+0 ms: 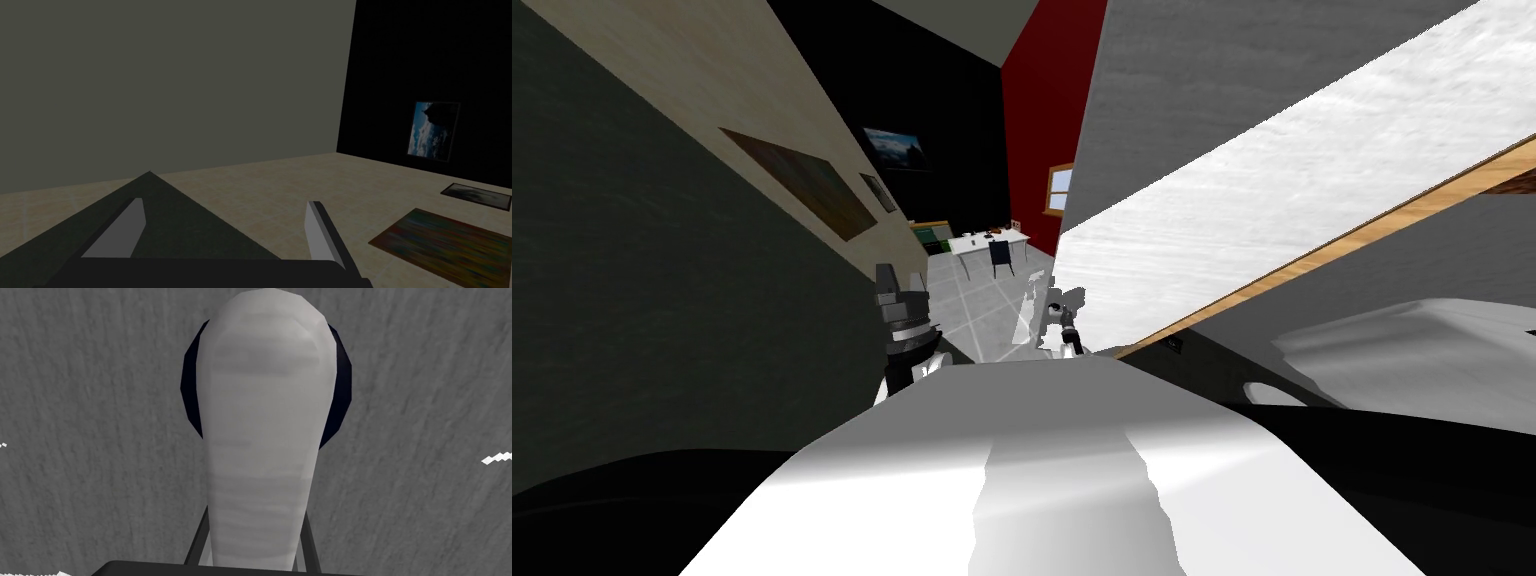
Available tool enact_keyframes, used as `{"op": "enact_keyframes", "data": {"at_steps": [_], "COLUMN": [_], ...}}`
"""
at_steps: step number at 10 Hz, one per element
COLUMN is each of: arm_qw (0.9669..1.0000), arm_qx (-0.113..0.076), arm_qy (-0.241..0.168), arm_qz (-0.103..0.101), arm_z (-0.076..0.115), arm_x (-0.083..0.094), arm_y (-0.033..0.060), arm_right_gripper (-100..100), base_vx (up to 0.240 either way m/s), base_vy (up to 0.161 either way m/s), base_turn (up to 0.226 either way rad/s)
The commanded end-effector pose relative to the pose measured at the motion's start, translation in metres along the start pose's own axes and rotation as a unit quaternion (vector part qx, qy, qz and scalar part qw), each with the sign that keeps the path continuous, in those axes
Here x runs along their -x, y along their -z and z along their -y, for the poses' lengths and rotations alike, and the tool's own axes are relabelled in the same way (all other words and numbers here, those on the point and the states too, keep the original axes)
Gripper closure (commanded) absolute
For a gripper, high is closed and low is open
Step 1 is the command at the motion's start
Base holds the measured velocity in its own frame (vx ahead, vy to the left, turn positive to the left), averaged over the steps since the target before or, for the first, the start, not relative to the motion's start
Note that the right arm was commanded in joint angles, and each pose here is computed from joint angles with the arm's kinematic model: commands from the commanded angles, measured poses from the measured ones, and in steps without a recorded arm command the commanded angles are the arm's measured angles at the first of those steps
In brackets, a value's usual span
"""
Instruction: Push the door open
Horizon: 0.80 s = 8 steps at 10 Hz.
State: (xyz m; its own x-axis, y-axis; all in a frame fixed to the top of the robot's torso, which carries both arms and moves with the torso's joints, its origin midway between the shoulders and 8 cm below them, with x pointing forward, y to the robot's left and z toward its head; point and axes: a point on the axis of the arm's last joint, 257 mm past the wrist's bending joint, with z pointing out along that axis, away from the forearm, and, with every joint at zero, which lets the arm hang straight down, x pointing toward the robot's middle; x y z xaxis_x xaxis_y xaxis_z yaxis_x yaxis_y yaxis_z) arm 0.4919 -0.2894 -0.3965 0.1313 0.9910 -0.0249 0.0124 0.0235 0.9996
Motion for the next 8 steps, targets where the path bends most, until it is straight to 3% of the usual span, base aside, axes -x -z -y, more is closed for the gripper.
{"op": "enact_keyframes", "data": {"at_steps": [1,2,5,8], "arm_qw": [0.9997,0.9998,0.9997,0.999], "arm_qx": [0.015,-0.002,0.015,0.016], "arm_qy": [0.007,0.008,0.007,0.008], "arm_qz": [0.016,0.017,0.016,0.041], "arm_z": [-0.012,0.002,-0.012,-0.013], "arm_x": [0.015,0.016,0.015,0.021], "arm_y": [-0.0064,0.0005,-0.0064,-0.0057], "arm_right_gripper": [100,100,100,100], "base_vx": [0.191,0.137,0.015,0.164], "base_vy": [0.014,0.022,0.002,0.038], "base_turn": [-0.096,-0.028,0.002,-0.116]}}
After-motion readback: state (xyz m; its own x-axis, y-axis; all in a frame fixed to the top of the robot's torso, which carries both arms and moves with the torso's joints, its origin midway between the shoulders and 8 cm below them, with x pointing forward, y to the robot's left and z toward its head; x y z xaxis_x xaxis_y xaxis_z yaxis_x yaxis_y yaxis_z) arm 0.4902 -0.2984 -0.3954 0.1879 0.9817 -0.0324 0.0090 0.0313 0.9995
